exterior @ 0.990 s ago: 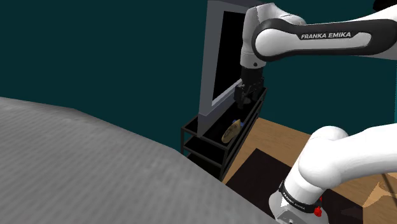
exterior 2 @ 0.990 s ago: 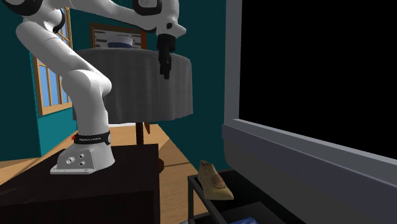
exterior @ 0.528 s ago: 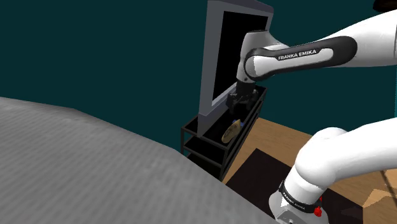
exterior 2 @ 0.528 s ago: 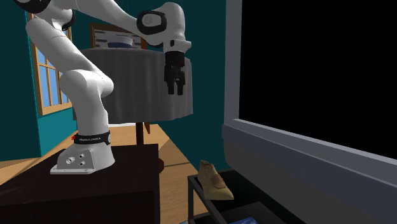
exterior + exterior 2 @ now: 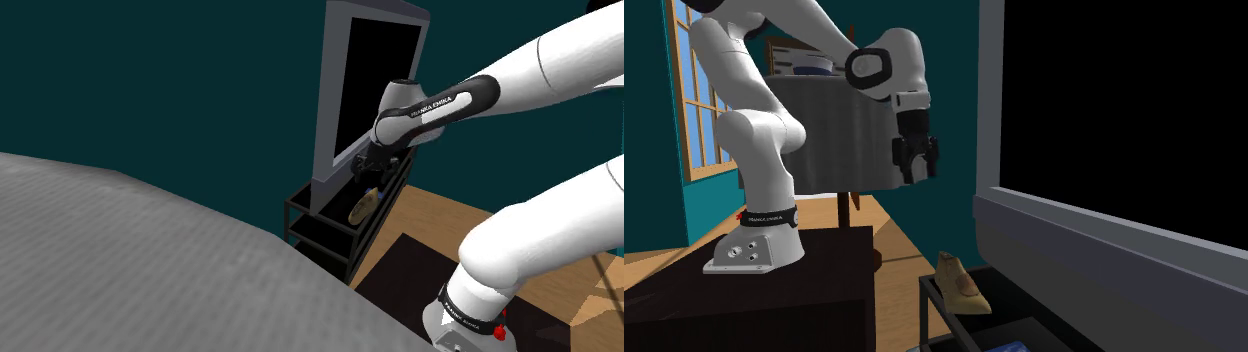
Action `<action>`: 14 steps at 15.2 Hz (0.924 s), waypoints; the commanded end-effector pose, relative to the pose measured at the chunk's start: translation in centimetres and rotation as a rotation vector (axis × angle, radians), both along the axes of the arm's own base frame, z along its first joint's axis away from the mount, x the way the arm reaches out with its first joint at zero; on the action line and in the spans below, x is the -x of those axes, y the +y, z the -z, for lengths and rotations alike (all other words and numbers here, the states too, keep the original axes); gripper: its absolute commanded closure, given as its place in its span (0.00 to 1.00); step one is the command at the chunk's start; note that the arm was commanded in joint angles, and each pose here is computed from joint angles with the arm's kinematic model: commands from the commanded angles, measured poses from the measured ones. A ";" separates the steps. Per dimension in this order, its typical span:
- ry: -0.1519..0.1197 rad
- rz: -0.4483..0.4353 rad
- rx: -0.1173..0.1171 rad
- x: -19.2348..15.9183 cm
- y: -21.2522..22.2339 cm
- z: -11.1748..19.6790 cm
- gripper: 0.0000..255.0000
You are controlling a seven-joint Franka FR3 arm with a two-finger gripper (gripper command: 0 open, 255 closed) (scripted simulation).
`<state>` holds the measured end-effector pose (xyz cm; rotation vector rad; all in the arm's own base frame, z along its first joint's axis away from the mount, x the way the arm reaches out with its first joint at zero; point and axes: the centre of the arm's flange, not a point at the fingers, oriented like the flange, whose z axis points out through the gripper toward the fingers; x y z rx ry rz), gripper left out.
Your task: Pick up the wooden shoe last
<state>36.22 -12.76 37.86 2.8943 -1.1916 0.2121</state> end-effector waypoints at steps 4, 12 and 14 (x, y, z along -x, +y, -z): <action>-0.086 0.202 -0.021 -1.2 -4.2 4.9 0.00; -0.217 0.520 -0.057 -2.1 -10.8 12.7 0.00; -0.249 0.600 -0.066 -2.1 -12.4 14.6 0.00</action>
